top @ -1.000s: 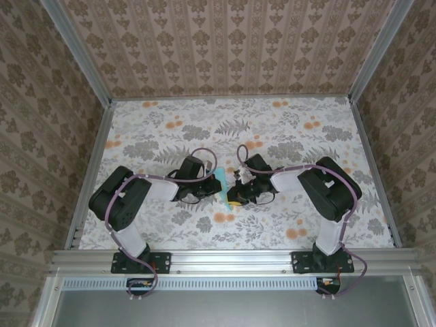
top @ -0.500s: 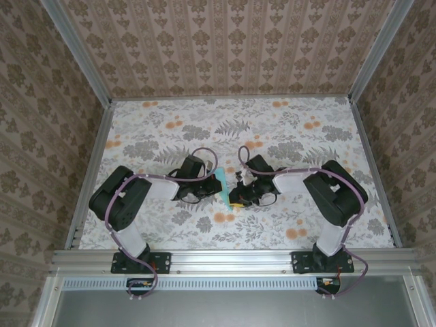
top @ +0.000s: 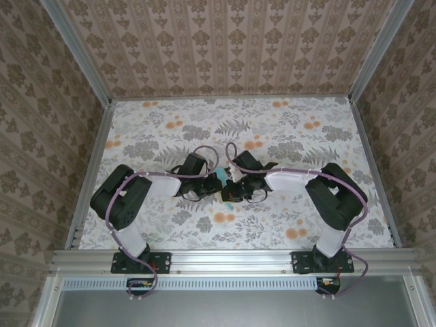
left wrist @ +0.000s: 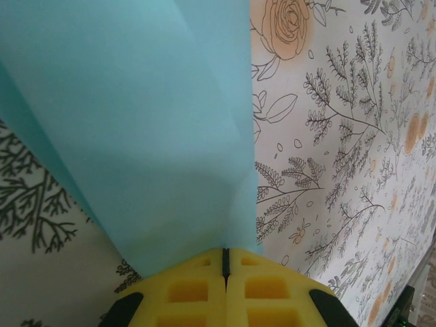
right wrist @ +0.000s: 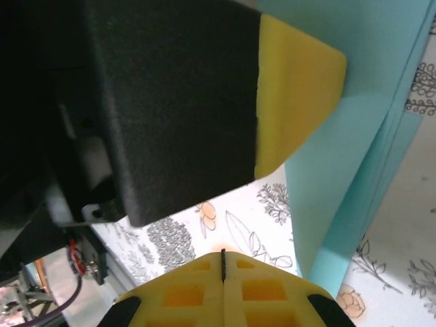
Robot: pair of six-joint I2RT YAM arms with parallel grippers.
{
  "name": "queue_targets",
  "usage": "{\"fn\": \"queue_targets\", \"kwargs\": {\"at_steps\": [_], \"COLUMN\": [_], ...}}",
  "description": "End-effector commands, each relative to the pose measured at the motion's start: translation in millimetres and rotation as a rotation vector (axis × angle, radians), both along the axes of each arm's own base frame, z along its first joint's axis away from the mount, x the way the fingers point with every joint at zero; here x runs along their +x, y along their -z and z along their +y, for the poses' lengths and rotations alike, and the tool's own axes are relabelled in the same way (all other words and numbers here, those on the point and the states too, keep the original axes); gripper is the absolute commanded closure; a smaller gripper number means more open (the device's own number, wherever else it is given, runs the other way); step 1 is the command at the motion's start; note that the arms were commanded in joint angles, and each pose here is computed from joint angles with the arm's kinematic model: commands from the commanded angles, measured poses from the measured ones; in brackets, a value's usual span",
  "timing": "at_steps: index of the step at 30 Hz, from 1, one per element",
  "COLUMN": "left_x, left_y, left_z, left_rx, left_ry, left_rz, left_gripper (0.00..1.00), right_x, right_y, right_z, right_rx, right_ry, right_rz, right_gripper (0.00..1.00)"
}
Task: Fold a paper plane with a square sheet of paper (pick it up from the middle)
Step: Fold the wing for the fifth time at the center of the table.
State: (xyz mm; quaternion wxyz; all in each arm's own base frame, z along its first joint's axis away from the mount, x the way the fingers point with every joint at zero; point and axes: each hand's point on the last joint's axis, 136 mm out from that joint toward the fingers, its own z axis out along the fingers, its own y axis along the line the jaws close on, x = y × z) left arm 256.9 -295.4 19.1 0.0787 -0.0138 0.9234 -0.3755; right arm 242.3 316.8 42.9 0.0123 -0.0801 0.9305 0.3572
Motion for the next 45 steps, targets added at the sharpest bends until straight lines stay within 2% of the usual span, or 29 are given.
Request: {"fn": "queue_targets", "kwargs": {"at_steps": [1, 9, 26, 31, 33, 39, 45], "left_x": [-14.0, -14.8, -17.5, -15.8, -15.1, -11.6, -10.0], "left_y": [35.8, 38.7, 52.4, 52.5, 50.5, 36.0, 28.5], "left_z": [22.3, 26.3, 39.8, 37.0, 35.0, 24.6, 20.3], "left_rx": [0.145, 0.182, 0.268, 0.257, 0.249, 0.204, 0.185], "left_ry": [-0.038, -0.042, -0.052, -0.046, -0.039, -0.013, -0.001], "left_rz": [0.097, 0.11, 0.15, 0.149, 0.141, 0.103, 0.088], "left_gripper": [0.97, 0.97, 0.99, 0.99, 0.99, 0.99, 0.98], "right_x": [0.4, -9.3, -64.6, -80.4, -74.3, -25.2, 4.9], "right_y": [19.2, 40.7, 57.6, 59.2, 49.0, -13.5, -3.3], "right_z": [-11.5, -30.5, -62.9, -73.7, -72.6, -39.5, -17.6], "right_rx": [-0.105, -0.196, -0.189, -0.175, -0.147, 0.042, 0.043], "right_ry": [0.001, 0.011, 0.024, 0.044, 0.057, 0.104, 0.1], "right_rz": [0.02, 0.049, 0.186, 0.221, 0.196, -0.014, -0.027], "right_gripper": [0.96, 0.96, 0.97, 0.97, 0.97, 0.94, 0.96]}}
